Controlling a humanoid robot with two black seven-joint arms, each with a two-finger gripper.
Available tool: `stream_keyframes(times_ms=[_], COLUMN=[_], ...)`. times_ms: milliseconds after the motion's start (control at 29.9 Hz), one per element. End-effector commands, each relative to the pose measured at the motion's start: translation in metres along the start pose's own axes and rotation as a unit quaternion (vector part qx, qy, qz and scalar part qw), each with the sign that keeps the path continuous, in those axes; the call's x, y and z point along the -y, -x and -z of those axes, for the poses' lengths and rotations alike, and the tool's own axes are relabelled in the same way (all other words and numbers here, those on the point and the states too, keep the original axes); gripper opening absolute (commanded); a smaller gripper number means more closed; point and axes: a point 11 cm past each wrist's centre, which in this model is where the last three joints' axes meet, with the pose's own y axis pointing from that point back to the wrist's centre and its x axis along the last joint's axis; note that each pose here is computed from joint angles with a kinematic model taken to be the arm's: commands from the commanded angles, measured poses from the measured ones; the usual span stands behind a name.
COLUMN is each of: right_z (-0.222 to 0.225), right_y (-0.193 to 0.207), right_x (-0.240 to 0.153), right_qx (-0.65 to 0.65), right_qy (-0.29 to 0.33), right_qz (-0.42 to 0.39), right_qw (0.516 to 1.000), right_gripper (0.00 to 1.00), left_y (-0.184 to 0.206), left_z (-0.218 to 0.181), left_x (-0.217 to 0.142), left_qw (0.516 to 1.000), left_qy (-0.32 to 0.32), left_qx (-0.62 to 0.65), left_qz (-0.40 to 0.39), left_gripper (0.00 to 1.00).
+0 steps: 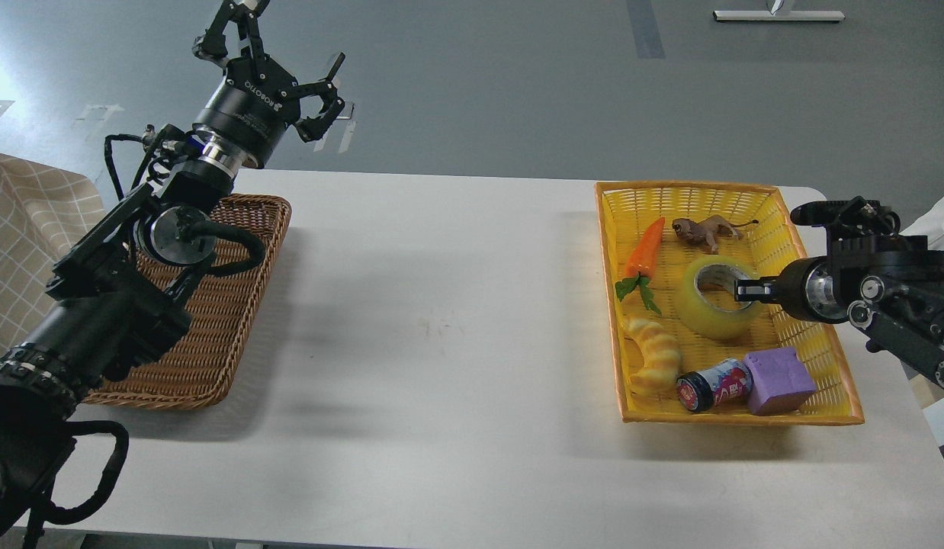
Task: Place and transfer tape with both arms
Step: 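Lower the right gripper into the tape roll's hole and grip it, then lift the tape roll and carry it toward the table center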
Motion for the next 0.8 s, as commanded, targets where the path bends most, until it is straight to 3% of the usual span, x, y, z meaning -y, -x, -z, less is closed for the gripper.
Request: stream_keyframes(times_ms=[0,167,602,769], right_z=[0.0,0.01,0.017,0.031], right_y=[-0.002,-0.019,-0.048,-0.077], right_x=[-0.001,-0.009,-0.058,-0.079], right_qx=[0.0,-0.007,-0.047,-0.063], right_qy=[0.0,-0.012,-0.045,-0.058], right_qz=[-0.002,-0.02,-0.066,-0.101], right_qw=[1.0,1.0,0.996,0.991], right_gripper=[0.08,0.04,0.04,0.04], left_y=[0.0,0.0,0.0,0.0], left_z=[0.0,0.001,-0.001,-0.003], left_x=[0.0,0.0,0.0,0.001], left_qw=[1.0,1.0,1.0,1.0], left_qy=[0.0,0.0,0.001,0.004], left_qx=[0.0,-0.001,0.0,0.0], left_qz=[0.0,0.0,0.0,-0.001], left_gripper=[0.98,0.98,0.98,0.98])
